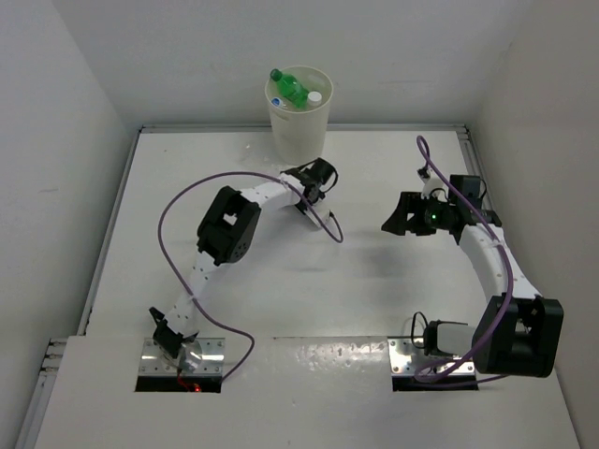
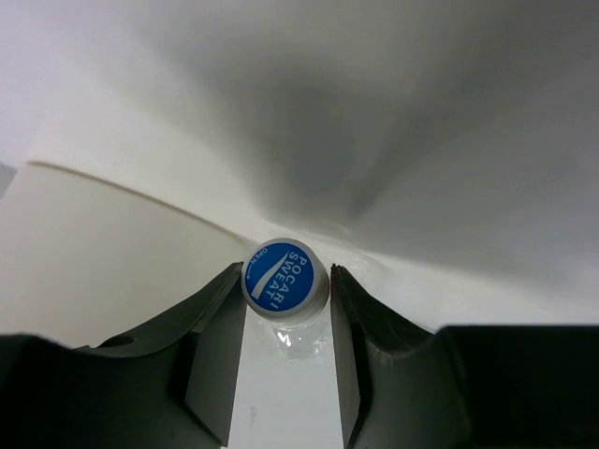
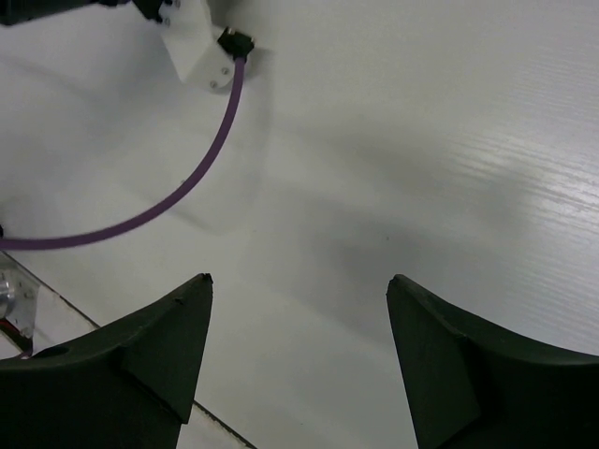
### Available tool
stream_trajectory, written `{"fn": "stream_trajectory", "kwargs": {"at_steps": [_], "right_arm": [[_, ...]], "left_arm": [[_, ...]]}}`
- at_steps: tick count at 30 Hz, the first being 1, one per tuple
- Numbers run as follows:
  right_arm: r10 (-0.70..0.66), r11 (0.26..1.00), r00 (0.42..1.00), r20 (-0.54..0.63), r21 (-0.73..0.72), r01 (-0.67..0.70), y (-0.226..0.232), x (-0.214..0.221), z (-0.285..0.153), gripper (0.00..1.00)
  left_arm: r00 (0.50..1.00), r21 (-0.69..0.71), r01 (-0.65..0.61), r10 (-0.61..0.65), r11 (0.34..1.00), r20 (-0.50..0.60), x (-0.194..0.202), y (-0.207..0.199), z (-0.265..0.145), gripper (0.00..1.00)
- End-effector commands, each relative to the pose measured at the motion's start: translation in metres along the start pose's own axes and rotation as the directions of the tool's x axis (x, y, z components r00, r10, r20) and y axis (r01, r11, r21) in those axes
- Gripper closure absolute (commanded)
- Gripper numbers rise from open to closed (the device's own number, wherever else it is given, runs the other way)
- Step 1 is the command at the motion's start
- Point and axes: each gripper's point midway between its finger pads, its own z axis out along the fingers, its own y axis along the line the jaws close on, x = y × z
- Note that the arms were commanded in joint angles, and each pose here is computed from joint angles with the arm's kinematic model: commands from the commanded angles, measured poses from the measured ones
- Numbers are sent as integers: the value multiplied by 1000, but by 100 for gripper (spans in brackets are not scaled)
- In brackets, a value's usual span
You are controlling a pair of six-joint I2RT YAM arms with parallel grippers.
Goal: Put the plastic bottles in the bin
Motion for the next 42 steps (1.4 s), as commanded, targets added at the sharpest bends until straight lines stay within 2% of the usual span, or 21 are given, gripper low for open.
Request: {"fn": "stream_trajectory", "kwargs": {"at_steps": [1, 5, 10, 13, 16, 17, 20, 21, 22, 23, 24, 25, 26, 28, 29, 30, 33, 34, 36, 39, 42], "right_arm": [[-27, 999, 999, 42, -27, 28, 8, -10, -5, 26], [-12, 999, 999, 47, -35, 13, 9, -13, -5, 27], [-20, 999, 998, 55, -49, 22, 14, -17, -5, 27], [-13, 998, 998, 60, -58, 17, 15, -19, -3, 27], [10, 998, 998, 64, -66, -6, 16, -23, -1, 27], [11, 998, 998, 70, -69, -7, 17, -27, -1, 27], [33, 996, 998, 61, -83, -28, 18, -29, 3, 27], [41, 995, 998, 53, -89, -37, 19, -28, 6, 27], [41, 995, 998, 46, -93, -36, 21, -28, 8, 27], [35, 995, 998, 54, -93, -30, 22, -32, 8, 27], [32, 995, 998, 49, -97, -27, 24, -33, 10, 27], [31, 995, 998, 51, -95, -26, 24, -34, 10, 27], [31, 995, 998, 50, -93, -27, 24, -34, 10, 27], [25, 996, 999, 48, -90, -20, 24, -34, 11, 27], [24, 996, 999, 48, -88, -20, 25, -34, 10, 27], [22, 996, 999, 47, -85, -18, 24, -33, 11, 27], [20, 997, 999, 44, -79, -16, 23, -32, 10, 27], [23, 997, 999, 42, -80, -20, 23, -30, 11, 27], [21, 997, 999, 39, -78, -18, 23, -29, 11, 27], [30, 997, 999, 32, -73, -27, 21, -28, 12, 27], [28, 997, 999, 26, -76, -26, 21, -28, 14, 27]], "left_arm": [[997, -75, 2, 4, 997, 83, -28, 14, -66, 81], [973, -203, 65, -17, 977, 230, -62, 33, -146, 98], [910, -325, 227, -82, 918, 406, -78, 58, -247, 100], [812, -355, 409, -157, 841, 562, -68, 79, -317, 100], [639, -294, 622, -254, 725, 726, -47, 101, -370, 100], [519, -253, 753, -313, 607, 795, -14, 119, -401, 100], [331, -206, 899, -294, 386, 896, 42, 150, -446, 100], [220, -131, 951, -313, 281, 924, 74, 151, -447, 100], [164, -128, 978, -233, 162, 959, 105, 163, -468, 100], [112, -95, 991, -193, 90, 975, 126, 161, -479, 100], [15, -17, 1000, -152, -11, 988, 157, 163, -472, 100], [-38, 33, 999, -171, -34, 985, 167, 159, -461, 100], [-65, 57, 995, -105, -83, 992, 186, 160, -472, 100], [-158, 147, 978, -67, -148, 985, 214, 162, -457, 100], [-173, 163, 972, -46, -171, 984, 224, 163, -455, 100], [-217, 203, 958, -49, -202, 975, 235, 163, -436, 100], [-274, 264, 939, -14, -218, 962, 253, 168, -418, 100], [-314, 309, 923, 15, -228, 949, 265, 167, -420, 100], [-369, 361, 910, -1, -204, 930, 264, 174, -393, 100], [-410, 401, 896, -7, -192, 912, 262, 178, -376, 100], [-417, 409, 894, -4, -181, 909, 258, 180, -364, 100]]}}
